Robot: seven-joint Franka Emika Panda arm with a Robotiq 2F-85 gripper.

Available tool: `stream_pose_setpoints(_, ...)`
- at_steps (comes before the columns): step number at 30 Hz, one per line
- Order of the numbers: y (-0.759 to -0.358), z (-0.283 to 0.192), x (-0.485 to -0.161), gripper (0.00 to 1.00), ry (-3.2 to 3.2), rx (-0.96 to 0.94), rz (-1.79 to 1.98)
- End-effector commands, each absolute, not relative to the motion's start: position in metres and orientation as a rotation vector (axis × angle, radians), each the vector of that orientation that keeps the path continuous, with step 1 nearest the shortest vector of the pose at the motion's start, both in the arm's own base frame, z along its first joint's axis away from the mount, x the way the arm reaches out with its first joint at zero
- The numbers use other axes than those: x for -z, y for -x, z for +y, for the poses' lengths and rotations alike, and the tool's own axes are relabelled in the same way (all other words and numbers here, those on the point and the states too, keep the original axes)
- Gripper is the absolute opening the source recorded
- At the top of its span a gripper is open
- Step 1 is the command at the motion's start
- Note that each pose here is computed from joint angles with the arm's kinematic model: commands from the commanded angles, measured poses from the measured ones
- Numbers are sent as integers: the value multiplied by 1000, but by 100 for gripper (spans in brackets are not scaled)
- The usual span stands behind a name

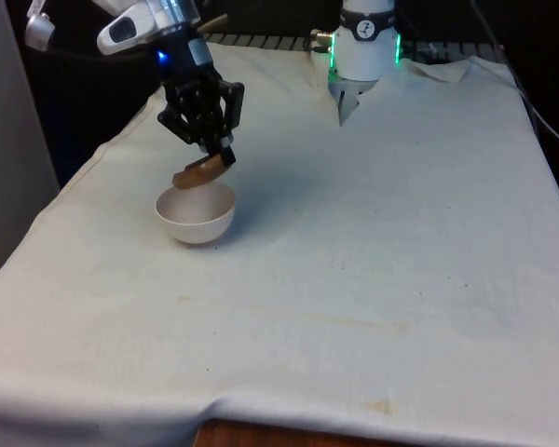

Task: Pour the coffee beans from the cup into the bowl.

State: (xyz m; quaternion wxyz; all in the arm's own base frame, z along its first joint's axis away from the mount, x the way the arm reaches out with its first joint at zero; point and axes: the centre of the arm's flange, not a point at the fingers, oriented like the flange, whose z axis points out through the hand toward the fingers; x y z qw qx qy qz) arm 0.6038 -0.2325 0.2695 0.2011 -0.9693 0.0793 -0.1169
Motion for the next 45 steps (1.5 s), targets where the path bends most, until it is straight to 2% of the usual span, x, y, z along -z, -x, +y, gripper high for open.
stream_pose_setpoints(1,-605,-234,-270,1,2691,331,219)
stream_pose_setpoints(45,-593,-250,-270,1,2512,376,237)
